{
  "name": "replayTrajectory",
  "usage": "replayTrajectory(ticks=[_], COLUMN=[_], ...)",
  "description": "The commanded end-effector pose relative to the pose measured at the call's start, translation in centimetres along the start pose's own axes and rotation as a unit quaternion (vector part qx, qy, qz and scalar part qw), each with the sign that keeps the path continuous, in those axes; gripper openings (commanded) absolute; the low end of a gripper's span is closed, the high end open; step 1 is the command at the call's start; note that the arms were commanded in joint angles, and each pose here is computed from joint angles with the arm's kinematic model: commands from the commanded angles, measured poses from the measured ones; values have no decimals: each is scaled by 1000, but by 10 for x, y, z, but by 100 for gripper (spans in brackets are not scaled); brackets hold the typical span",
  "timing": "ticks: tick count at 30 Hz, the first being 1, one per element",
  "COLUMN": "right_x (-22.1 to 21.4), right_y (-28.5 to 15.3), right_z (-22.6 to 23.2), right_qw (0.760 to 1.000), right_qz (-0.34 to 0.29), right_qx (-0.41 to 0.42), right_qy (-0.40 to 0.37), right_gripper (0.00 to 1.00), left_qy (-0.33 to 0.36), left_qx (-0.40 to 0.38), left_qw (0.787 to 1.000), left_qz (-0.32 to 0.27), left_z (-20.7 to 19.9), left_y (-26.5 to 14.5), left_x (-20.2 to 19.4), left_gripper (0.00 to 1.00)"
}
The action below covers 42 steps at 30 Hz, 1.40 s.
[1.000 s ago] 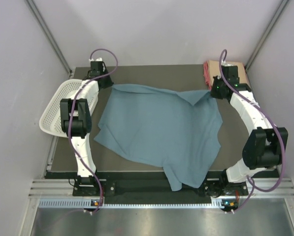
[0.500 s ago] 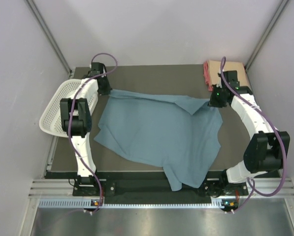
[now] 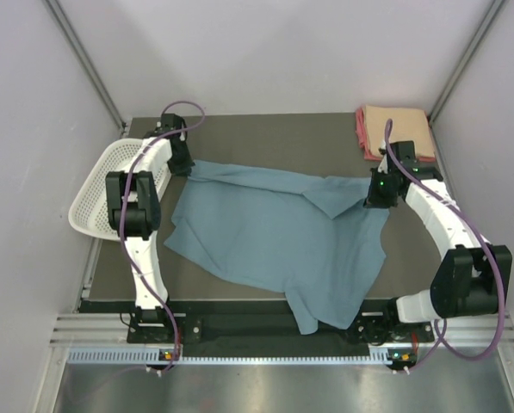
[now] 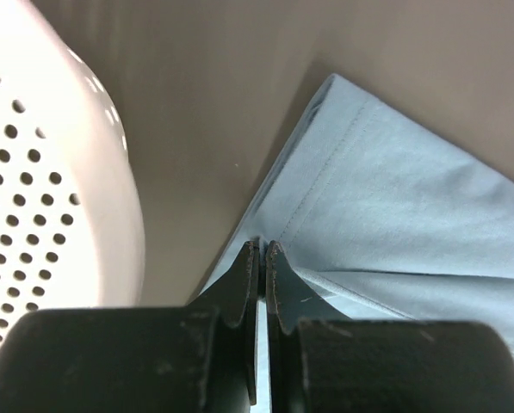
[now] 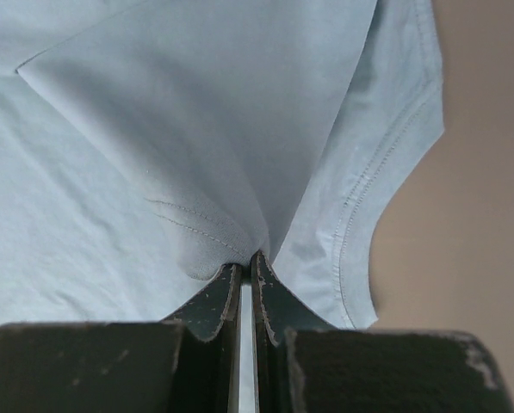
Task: Fold and stack the t-shirts
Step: Fold the tshirt
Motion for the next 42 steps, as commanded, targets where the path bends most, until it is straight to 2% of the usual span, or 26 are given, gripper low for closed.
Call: replayTrajectory(ticks=[1, 6, 7, 10, 14, 17, 18, 21, 22, 24, 28, 32, 37, 42], right_x=[-11, -26, -29, -39, -49, -48, -52, -53, -51, -36, 6, 33, 59, 78], right_y=[-8, -3, -2, -3, -15, -20, -18, -9, -8, -7, 4, 35, 64, 87], right_z=[4, 3, 3, 8, 11, 9, 8, 5, 3, -1, -13, -42, -70, -78], right_qw=[1000, 1000, 999, 998, 996, 998, 998, 996, 997, 999, 999, 995, 992, 991], right_qz=[7, 21, 30, 51, 64, 50, 55, 77, 75, 45, -12, -7, -15, -22], right_qx=[12, 16, 20, 43, 55, 45, 42, 36, 29, 19, 15, 12, 16, 26], right_qy=[-12, -16, -15, -12, -1, 3, 6, 9, 11, 15, 50, 101, 127, 131], right_gripper=[0, 0, 0, 0, 1, 3, 4, 20, 35, 39, 42, 49, 50, 50], left_qy=[4, 10, 11, 5, -6, -13, -13, -17, -21, -18, -6, -7, -12, -17], left_qx=[19, 26, 29, 38, 13, -18, -37, -76, -86, -110, -147, -162, -140, -117], left_qw=[1000, 999, 999, 999, 1000, 999, 999, 997, 996, 994, 989, 987, 990, 993], left_qz=[8, 18, 19, 19, -7, -32, -33, -19, -14, -6, -14, 0, 13, 16], left_z=[7, 10, 10, 12, 4, -7, -12, -24, -27, -36, -49, -55, -53, -49], left_y=[2, 6, 6, -1, -26, -45, -50, -51, -51, -51, -48, -32, -18, -8], left_x=[4, 0, 0, 1, 12, 20, 21, 19, 17, 15, 17, 17, 17, 16], left_gripper=[0, 0, 12, 39, 49, 52, 52, 51, 50, 46, 39, 33, 29, 28])
Point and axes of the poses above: each gripper's point midway between its finger pads, its own y axis out along the fingers, its own z axis along the line the jaws close on, x = y × z, the point moved 7 cm from there along -y, back along the fingers, and after that the axes turned 10 degrees about -y, right-handed, at the moved point
